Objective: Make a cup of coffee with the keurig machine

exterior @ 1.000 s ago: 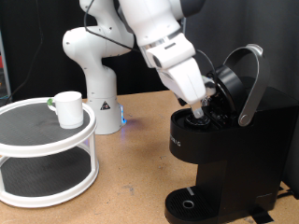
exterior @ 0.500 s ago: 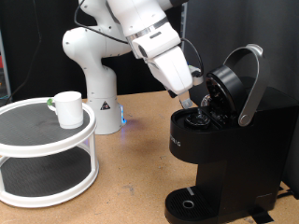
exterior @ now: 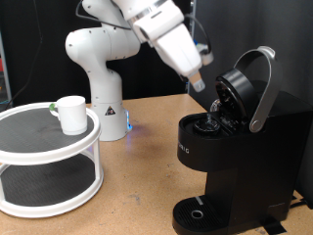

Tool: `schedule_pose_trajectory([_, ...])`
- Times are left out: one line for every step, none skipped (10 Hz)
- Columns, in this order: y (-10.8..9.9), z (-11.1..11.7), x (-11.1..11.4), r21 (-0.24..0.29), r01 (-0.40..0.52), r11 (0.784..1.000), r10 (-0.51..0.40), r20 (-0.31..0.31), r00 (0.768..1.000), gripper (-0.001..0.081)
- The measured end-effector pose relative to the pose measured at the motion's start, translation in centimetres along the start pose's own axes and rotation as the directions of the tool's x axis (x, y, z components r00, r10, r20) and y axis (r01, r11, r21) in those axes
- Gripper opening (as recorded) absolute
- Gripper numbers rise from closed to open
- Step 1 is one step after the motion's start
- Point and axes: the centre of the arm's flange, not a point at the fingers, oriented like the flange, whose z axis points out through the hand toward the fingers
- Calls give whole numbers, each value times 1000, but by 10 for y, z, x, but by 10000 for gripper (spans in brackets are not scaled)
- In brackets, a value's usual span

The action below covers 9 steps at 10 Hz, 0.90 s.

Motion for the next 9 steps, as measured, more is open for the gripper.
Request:
schedule_pose_trajectory([-5, -12, 8, 16, 0, 1000, 0, -14, 1000, 801])
schedule_pose_trajectory([-10, -25, 16, 35, 5, 999, -4, -20, 1000, 801])
schedule_pose_trajectory([-14, -36, 23, 54, 13, 998, -11, -23, 1000, 801])
schedule_pose_trajectory([-17, -46, 27, 59, 15, 998, -13, -30, 999, 801])
schedule_pose_trajectory([-19, -52, 30, 65, 11, 998, -9, -30, 1000, 801])
schedule_pose_trajectory([-20, -55, 31, 73, 8, 997, -6, -26, 1000, 801])
schedule_pose_trajectory([-20, -54, 30, 73, 7, 997, -5, -25, 1000, 801])
schedule_pose_trajectory([-21, -53, 30, 77, 19, 997, -17, -26, 1000, 801])
schedule_pose_trajectory([-23, -50, 31, 81, 33, 996, -31, -24, 999, 801])
